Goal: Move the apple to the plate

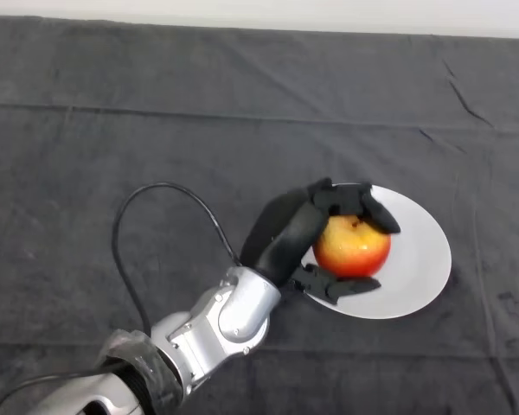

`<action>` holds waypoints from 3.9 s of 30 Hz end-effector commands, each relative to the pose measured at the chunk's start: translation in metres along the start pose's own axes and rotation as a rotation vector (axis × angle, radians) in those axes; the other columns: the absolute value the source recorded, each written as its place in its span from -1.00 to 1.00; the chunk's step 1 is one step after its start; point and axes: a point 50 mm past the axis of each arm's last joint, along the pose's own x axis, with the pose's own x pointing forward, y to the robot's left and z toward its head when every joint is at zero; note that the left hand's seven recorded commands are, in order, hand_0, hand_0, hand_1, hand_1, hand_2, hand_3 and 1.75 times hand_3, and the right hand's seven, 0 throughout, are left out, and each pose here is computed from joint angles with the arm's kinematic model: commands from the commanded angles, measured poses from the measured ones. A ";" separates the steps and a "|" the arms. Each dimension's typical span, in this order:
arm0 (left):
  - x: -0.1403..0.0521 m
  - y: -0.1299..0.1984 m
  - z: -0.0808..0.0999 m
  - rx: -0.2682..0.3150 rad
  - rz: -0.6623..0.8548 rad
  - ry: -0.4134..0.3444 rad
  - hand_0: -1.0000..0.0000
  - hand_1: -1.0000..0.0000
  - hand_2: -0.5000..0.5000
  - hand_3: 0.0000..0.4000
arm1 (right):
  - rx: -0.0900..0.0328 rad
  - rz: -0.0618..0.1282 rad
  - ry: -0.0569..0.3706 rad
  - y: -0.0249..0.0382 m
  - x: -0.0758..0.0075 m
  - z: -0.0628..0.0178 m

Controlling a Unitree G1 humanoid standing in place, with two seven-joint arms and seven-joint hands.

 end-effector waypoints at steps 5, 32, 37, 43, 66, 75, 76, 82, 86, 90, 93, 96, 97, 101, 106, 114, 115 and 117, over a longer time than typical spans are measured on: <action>0.017 0.011 0.008 0.040 -0.033 -0.033 1.00 1.00 0.00 -1.00 | -0.032 0.032 0.258 0.0051 -0.0543 -0.0403; -0.011 0.104 -0.004 -0.010 0.270 -0.066 1.00 1.00 0.00 -1.00 | -0.032 0.032 0.258 0.0051 -0.0542 -0.0403; -0.028 0.128 -0.010 0.004 0.352 -0.056 1.00 1.00 0.00 -1.00 | -0.033 0.032 0.258 0.0051 -0.0542 -0.0404; -0.053 0.156 -0.015 0.023 0.460 -0.036 1.00 1.00 0.00 -1.00 | -0.033 0.032 0.258 0.0051 -0.0542 -0.0404; -0.156 0.239 -0.037 0.087 0.908 0.105 1.00 1.00 0.00 -1.00 | -0.033 0.032 0.258 0.0051 -0.0541 -0.0405; -0.198 0.276 -0.039 0.107 1.119 0.160 1.00 1.00 0.00 -1.00 | -0.033 0.032 0.258 0.0051 -0.0541 -0.0404; -0.201 0.278 -0.039 0.109 1.139 0.165 1.00 1.00 0.00 -1.00 | -0.033 0.032 0.258 0.0051 -0.0541 -0.0404; -0.222 0.296 -0.040 0.119 1.263 0.192 1.00 1.00 0.00 -1.00 | -0.033 0.032 0.258 0.0051 -0.0541 -0.0404; -0.234 0.306 -0.039 0.125 1.330 0.207 1.00 1.00 0.00 -1.00 | -0.033 0.032 0.258 0.0051 -0.0542 -0.0404; -0.238 0.307 -0.042 0.126 1.376 0.219 1.00 1.00 0.00 -1.00 | -0.033 0.032 0.258 0.0051 -0.0542 -0.0404; -0.237 0.307 -0.045 0.124 1.397 0.228 1.00 1.00 0.00 -1.00 | -0.033 0.032 0.258 0.0051 -0.0542 -0.0404; -0.236 0.307 -0.046 0.121 1.407 0.233 1.00 1.00 0.00 -1.00 | -0.033 0.032 0.258 0.0051 -0.0542 -0.0404; -0.236 0.307 -0.046 0.120 1.408 0.234 1.00 1.00 0.00 -1.00 | -0.033 0.032 0.258 0.0051 -0.0542 -0.0404; -0.236 0.307 -0.047 0.118 1.408 0.236 1.00 1.00 0.00 -1.00 | -0.033 0.032 0.258 0.0051 -0.0542 -0.0404; -0.236 0.307 -0.048 0.117 1.402 0.235 1.00 1.00 0.00 -1.00 | -0.033 0.032 0.258 0.0051 -0.0542 -0.0403; -0.235 0.306 -0.049 0.117 1.391 0.231 1.00 1.00 0.00 -1.00 | -0.033 0.032 0.258 0.0051 -0.0543 -0.0403; -0.235 0.306 -0.049 0.117 1.389 0.231 1.00 1.00 0.00 -1.00 | -0.033 0.032 0.258 0.0051 -0.0543 -0.0403; -0.234 0.306 -0.049 0.117 1.387 0.230 1.00 1.00 0.00 -1.00 | -0.033 0.032 0.258 0.0051 -0.0543 -0.0403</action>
